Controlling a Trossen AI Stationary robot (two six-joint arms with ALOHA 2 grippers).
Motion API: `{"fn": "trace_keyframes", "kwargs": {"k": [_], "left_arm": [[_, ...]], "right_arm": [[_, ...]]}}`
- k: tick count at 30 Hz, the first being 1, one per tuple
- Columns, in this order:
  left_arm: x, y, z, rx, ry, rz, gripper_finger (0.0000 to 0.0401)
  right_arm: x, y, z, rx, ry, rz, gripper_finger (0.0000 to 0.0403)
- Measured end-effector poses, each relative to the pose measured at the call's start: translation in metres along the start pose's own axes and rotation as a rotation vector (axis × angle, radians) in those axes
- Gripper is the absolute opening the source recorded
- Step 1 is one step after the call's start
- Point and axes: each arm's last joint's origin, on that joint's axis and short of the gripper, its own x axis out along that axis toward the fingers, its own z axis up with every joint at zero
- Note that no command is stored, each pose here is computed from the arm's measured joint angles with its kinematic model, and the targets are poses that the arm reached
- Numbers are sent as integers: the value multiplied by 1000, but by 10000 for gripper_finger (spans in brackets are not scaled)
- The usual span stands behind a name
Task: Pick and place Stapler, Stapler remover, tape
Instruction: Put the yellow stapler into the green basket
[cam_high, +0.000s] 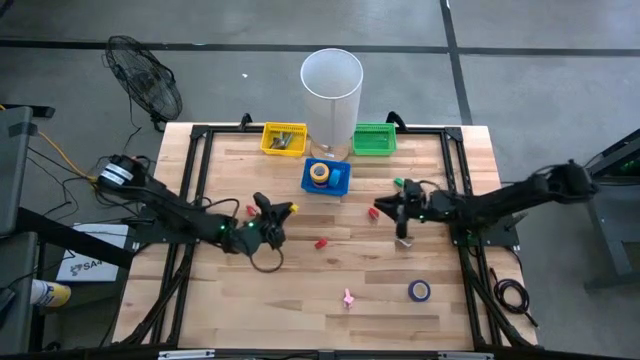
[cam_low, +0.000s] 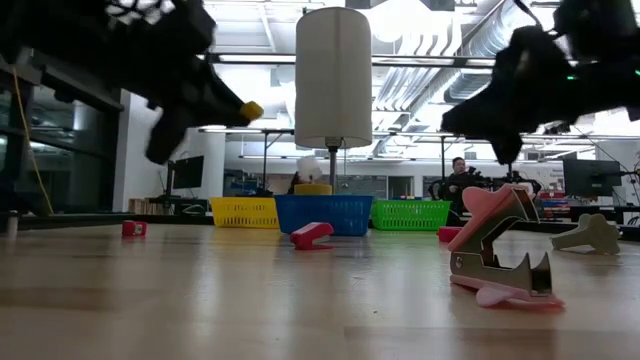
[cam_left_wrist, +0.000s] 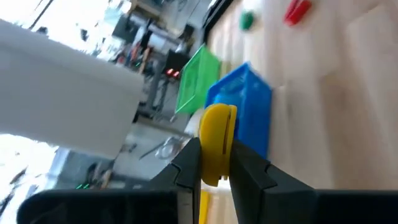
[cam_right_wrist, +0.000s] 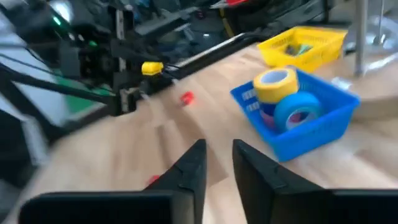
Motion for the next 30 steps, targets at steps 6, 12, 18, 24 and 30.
{"fn": "trace_keyframes", "kwargs": {"k": [6, 12, 18, 24, 30], "left_arm": [[20, -3, -4, 8, 90, 127, 49], [30, -6, -4, -2, 112, 164, 49], [30, -7, -5, 4, 115, 161, 49], [30, -7, -5, 10, 113, 156, 49], [30, -7, -5, 11, 114, 156, 49]], "right_arm": [[38, 22, 3, -229, 38, -81, 108], [84, 40, 4, -289, 47, -156, 141], [132, 58, 5, -289, 41, -156, 174], [179, 72, 13, -264, -6, -164, 186], [213, 75, 17, -268, 10, -194, 185]]}}
